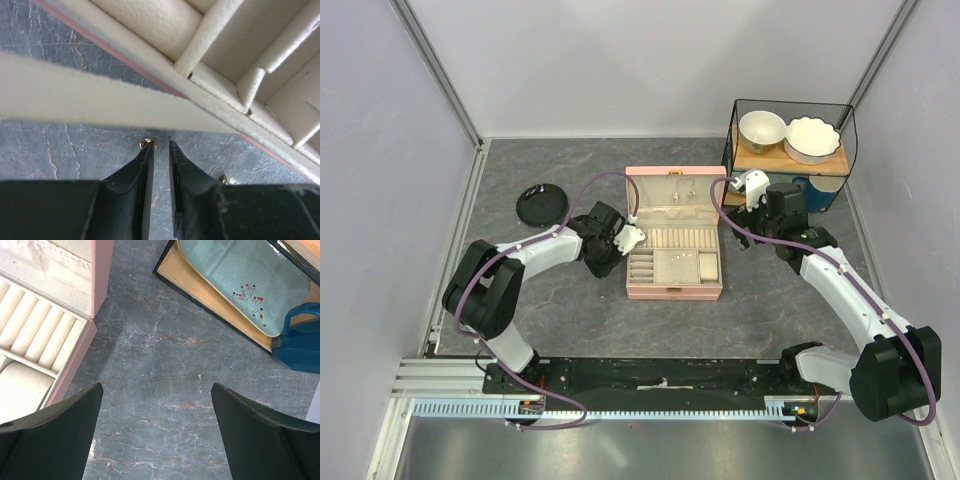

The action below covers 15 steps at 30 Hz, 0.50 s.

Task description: Organize the mixed jewelry

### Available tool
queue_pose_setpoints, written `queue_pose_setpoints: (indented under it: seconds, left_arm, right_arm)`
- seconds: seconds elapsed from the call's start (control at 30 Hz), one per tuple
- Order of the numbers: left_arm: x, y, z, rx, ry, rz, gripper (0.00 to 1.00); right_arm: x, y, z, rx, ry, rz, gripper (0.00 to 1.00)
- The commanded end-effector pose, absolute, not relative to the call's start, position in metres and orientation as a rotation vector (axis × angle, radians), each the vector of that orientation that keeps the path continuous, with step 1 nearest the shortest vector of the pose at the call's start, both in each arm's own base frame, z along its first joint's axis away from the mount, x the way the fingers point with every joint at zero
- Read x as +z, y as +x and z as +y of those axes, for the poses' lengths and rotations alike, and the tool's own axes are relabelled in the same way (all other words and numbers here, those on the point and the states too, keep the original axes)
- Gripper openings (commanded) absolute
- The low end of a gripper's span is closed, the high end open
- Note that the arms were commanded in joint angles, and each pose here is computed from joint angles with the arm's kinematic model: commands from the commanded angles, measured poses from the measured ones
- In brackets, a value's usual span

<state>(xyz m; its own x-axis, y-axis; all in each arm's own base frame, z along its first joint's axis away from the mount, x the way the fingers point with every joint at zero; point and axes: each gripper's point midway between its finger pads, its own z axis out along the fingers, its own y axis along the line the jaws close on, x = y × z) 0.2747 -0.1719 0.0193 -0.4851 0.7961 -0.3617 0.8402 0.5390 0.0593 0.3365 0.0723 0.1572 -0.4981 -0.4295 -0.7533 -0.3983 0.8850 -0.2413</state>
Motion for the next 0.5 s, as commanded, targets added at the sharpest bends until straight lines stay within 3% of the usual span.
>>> queue_pose_setpoints:
  seconds: [0.0,0.47]
  left_arm:
    - [0.0271,0.2889,-0.1804,-0.185,1.302,2.403,0.25]
    - [0.0277,0.2927,-0.1798,-0.166,1.301,2.388,0.24]
  right_arm:
    - [0.1631,0.3390,0.0733,-0.039,-0.588,2.123,0.98]
    - [0.1633,0.3387,0.0732,-0.040,-0.590,2.123,0.98]
